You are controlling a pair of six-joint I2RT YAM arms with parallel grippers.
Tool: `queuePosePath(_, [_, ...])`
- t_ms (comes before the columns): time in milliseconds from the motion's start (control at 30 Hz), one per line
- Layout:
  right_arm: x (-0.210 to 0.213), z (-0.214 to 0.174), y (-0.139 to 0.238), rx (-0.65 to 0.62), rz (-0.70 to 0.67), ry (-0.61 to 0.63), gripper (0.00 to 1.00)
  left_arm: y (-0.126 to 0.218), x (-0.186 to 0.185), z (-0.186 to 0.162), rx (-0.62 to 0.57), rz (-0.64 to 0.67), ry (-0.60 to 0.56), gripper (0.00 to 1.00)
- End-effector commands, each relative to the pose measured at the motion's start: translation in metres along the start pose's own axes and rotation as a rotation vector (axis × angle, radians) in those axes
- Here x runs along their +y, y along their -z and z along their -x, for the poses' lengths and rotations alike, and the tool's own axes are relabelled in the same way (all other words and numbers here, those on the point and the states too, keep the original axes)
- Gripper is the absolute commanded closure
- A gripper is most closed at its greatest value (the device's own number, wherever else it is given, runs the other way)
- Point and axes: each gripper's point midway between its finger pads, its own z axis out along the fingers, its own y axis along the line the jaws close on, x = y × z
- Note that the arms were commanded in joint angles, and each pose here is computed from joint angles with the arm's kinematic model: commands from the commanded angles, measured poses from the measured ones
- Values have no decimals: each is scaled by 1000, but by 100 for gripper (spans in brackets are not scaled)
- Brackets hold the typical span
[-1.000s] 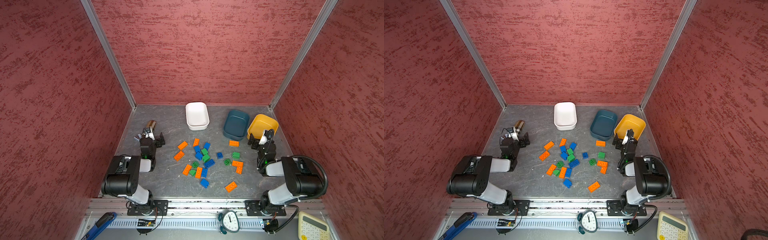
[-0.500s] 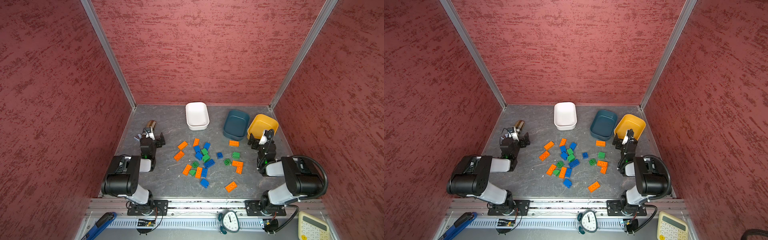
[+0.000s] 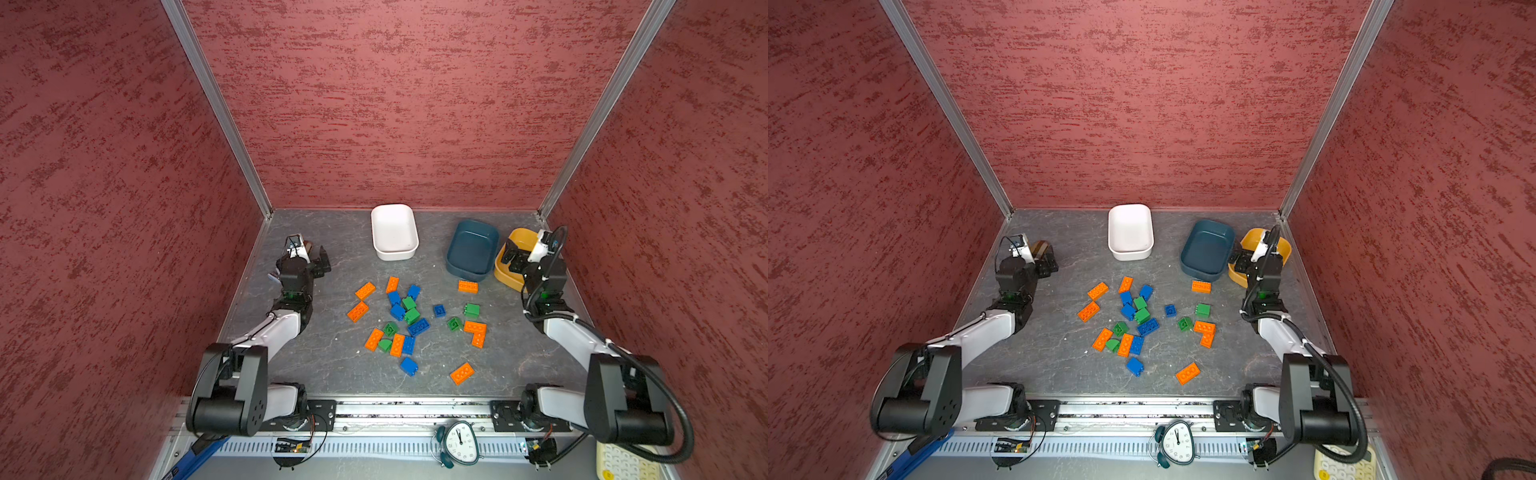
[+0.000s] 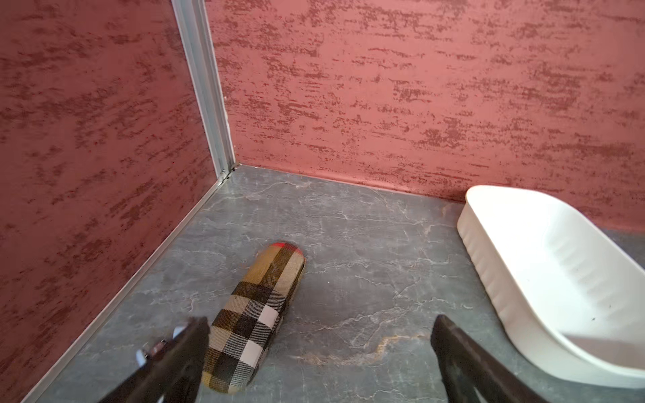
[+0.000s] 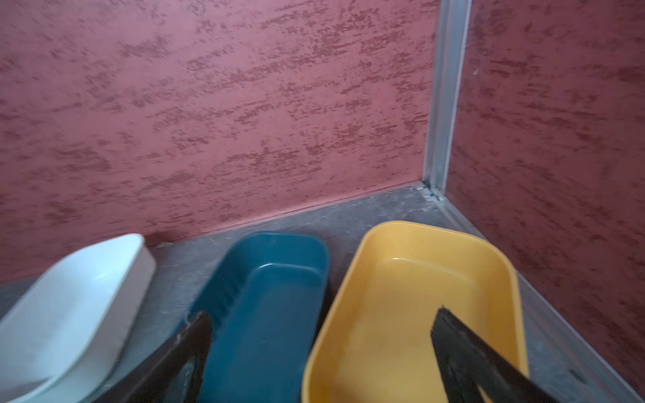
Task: Sort the legos into containers by color
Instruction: 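Grasp an orange brick with the right gripper while the left gripper moves toward the bricks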
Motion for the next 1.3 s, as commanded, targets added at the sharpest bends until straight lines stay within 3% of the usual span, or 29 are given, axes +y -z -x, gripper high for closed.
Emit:
queuePosePath(0, [17,-59,10,328,63,-202,1,14,8,-2,78,148,93,1])
queuePosePath(133, [54,-98,28,555,178,-275,1,26,-28,-8,154,40,254,1])
queuePosePath(267, [72,-145,45,727,156,-253,1,34,-39,-12,159,22,391,1])
queuePosePath(333, [76,-163,49,777,121,-221,1,37,-41,-13,159,30,395,1])
queuePosePath(433, [77,-181,46,793,37,-128,1,40,-42,-13,138,65,370,1])
queuePosePath(533, [68,-197,35,828,-79,-63,1,41,-52,-10,111,19,358,1])
queuePosePath(700, [71,-215,14,876,-139,16,1,46,-62,-3,59,-36,336,0])
queuePosePath(833, [65,-223,3,882,-208,54,1,53,-67,8,-64,-106,350,1])
queuePosePath(967, [64,-229,-3,886,-219,86,5,49,-42,-2,10,25,414,1])
queuePosePath(1267, [61,-243,0,915,-193,157,24,47,-46,-9,84,-9,380,1])
